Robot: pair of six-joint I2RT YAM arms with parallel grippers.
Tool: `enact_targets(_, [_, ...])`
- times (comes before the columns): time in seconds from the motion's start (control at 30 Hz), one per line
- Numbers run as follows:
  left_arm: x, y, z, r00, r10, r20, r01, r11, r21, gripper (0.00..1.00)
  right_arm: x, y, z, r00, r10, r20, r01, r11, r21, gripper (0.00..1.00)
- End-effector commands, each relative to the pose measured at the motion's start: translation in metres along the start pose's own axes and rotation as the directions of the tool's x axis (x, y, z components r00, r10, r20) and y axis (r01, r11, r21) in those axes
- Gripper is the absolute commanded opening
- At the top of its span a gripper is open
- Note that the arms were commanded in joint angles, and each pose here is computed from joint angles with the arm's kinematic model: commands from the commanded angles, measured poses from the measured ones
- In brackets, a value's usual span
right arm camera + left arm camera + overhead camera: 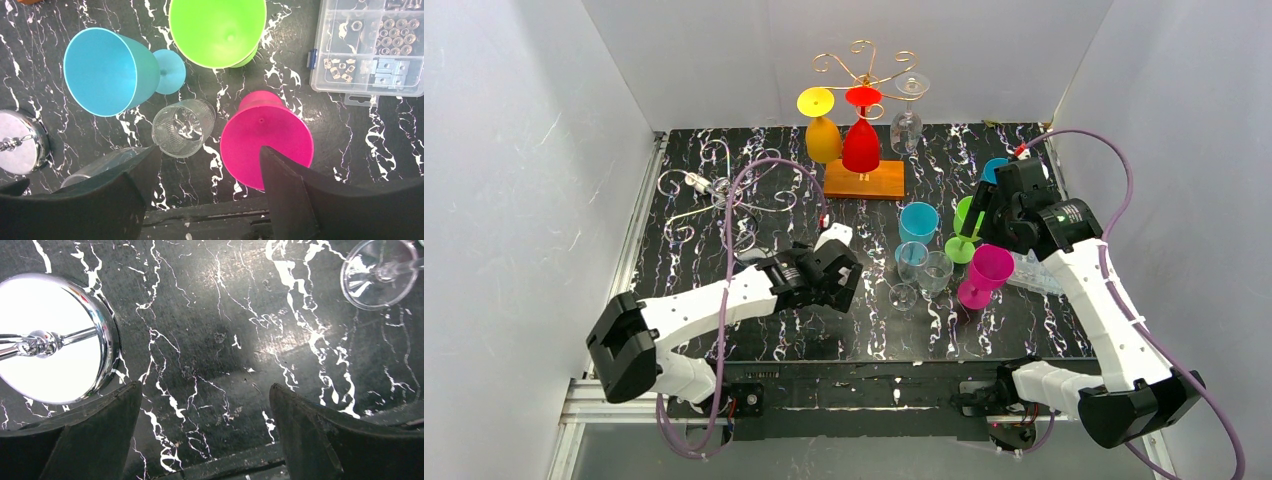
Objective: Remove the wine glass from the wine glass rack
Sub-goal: Place the wine glass at the center of the board, then adjust the wine rack at the center of the board.
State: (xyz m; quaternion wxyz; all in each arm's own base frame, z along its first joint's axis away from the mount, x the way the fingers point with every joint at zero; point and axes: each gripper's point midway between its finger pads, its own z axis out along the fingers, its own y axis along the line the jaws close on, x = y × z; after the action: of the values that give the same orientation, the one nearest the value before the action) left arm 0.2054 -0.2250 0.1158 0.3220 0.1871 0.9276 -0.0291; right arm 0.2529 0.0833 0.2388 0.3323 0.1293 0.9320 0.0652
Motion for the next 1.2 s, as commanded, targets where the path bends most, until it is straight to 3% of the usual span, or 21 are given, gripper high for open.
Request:
enact_targets(0.0, [0.003,0.012,0.017,1.0,0.026,0.005,-0.025,0.996,-0.089,0.98,-0.012,0.003,-0.015,0.999,-0.003,0.038,0.004,1.0,-0.027,0.82])
enact_targets(0.43, [0.026,0.051,0.05,0.997,0.006,-0.081,-0.026,0.97,-0.24,0.98,-0.011,0.008,-0.014,0.999,-0.009,0.032,0.011,0.999,-0.05,0.82])
enact_targets(0.63, [0.041,0.053,0.069,0.99,0.002,-0.143,-0.035,0.973,-0.227,0.98,-0.01,0.008,-0.013,0.999,-0.014,0.03,0.016,0.999,-0.052,0.83])
enact_targets(0.9, [0.055,0.041,0.093,0.979,-0.091,-0.184,0.065,0.987,-0.146,0.98,-0.009,0.007,-0.009,0.999,-0.03,0.028,0.032,0.998,-0.046,0.84])
enact_targets(1.17, [0.063,0.065,0.098,0.963,-0.165,-0.211,0.12,0.97,-0.21,0.98,-0.009,0.009,-0.008,0.999,-0.033,0.025,0.035,0.998,-0.055,0.84])
